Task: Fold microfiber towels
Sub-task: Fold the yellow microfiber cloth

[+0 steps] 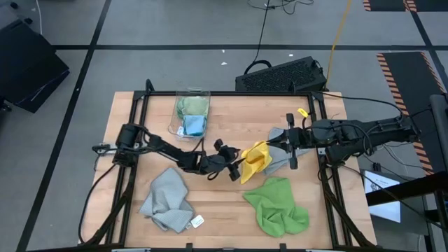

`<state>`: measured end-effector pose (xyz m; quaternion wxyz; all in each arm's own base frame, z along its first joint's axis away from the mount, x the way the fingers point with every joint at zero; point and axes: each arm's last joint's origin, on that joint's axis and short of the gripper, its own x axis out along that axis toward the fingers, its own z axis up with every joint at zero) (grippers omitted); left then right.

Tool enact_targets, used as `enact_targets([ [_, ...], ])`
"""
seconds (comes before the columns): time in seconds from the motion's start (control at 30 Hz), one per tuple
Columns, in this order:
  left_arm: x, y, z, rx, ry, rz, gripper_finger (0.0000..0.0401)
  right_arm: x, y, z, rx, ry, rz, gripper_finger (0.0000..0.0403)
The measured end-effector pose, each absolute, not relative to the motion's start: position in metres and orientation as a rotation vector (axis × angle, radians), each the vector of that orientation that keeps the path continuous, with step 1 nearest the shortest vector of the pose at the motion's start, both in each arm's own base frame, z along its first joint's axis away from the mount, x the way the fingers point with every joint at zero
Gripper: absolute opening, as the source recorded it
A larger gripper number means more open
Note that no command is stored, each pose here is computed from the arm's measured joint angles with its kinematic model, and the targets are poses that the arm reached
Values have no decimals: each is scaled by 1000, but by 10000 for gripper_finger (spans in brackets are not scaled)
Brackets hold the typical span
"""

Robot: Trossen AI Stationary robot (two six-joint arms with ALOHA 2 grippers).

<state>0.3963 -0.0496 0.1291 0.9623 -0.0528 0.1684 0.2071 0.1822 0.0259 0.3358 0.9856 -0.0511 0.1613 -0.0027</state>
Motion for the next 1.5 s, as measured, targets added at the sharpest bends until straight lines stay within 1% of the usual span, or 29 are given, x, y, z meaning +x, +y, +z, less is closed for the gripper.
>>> enact_targets([
  [0.2,408,-43,114,-87,379,364,212,182,26,336,-102,324,-5,0],
  [0.37,414,-35,115,-68,378,360,211,182,26,336,-98,323,-6,0],
  [0.43,414,-31,115,-65,378,369,205,182,26,336,-98,325,-5,0],
  [0.5,415,-28,115,-45,383,344,186,182,26,336,-98,324,-5,0],
  [0.53,415,-27,115,-35,391,324,169,182,26,336,-98,324,-5,0],
  [0.73,413,-25,108,-45,468,288,53,182,26,335,-97,335,-5,0],
  [0.8,412,-25,108,-49,472,288,29,182,26,334,-95,344,-6,0],
  [0.87,412,-26,108,-49,475,286,19,181,26,333,-91,354,-7,0],
  [0.97,412,-27,108,-54,467,288,31,181,26,332,-83,360,-8,0],
  [1.17,412,-26,109,-45,455,364,107,181,26,332,-83,361,-8,0],
  [1.23,412,-26,109,-40,455,367,120,181,26,332,-83,364,-6,0],
  [1.3,412,-26,109,-36,455,368,119,181,26,331,-84,372,-5,0],
  [1.5,410,-26,108,-28,472,391,95,180,26,329,-82,399,-6,0],
])
